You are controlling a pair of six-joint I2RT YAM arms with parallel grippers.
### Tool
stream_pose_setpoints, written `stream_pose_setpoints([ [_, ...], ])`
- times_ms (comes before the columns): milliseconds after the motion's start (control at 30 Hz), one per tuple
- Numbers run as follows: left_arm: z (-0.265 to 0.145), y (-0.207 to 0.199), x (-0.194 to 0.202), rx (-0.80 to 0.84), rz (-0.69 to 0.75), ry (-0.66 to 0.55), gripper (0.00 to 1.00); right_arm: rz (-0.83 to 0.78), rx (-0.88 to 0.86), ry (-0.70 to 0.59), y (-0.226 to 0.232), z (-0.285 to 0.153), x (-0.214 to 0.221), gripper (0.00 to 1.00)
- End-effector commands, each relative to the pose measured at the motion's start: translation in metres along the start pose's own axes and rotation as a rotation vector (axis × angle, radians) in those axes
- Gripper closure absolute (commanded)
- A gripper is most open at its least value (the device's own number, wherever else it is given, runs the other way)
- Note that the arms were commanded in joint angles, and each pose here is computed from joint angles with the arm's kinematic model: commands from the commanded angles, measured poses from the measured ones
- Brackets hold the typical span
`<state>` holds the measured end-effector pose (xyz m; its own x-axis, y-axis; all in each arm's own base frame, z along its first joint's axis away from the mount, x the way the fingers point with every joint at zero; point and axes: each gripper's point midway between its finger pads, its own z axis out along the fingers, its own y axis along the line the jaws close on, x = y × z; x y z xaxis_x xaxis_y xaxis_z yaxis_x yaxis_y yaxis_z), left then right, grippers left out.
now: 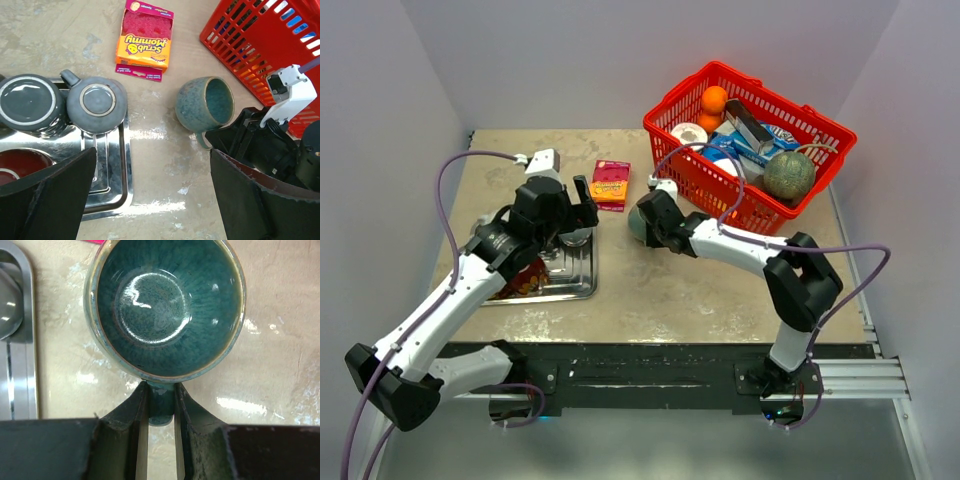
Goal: Turn the mug right side up
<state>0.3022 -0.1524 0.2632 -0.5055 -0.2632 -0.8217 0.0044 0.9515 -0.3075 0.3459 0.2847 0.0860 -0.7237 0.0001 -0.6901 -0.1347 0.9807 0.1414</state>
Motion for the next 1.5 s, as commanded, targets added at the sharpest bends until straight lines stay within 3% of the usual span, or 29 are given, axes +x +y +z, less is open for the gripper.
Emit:
stream_pose_setpoints([
  [0,-0.016,0.008,-0.027,-0.039,-0.001,-0.091,0.01,0.03,0.02,-0.215,0.024,-0.01,-0.063,1.0],
  [700,-0.032,0.053,-0.028,-0.234,0.008,-0.142,0.01,-0.084,0.206,-0.172,0.046,0.015,-0.052,1.0],
  [933,-0.043,0.061,-0.032,-0.263,0.005,-0.154,0.01,-0.098,0.224,-0.189,0.051,0.026,-0.06,0.92],
  [1133,-0.048,0.061,-0.031,-0.236,-0.007,-0.164,0.01,-0.095,0.177,-0.202,0.064,0.037,-0.061,0.78],
  [1400,-0.053,0.062,-0.03,-0.229,-0.014,-0.161,0.01,-0.052,0.118,-0.158,0.077,0.036,-0.056,0.42],
  [1467,-0.052,0.062,-0.027,-0.229,-0.015,-0.151,0.01,-0.038,0.112,-0.154,0.077,0.029,-0.058,0.38],
])
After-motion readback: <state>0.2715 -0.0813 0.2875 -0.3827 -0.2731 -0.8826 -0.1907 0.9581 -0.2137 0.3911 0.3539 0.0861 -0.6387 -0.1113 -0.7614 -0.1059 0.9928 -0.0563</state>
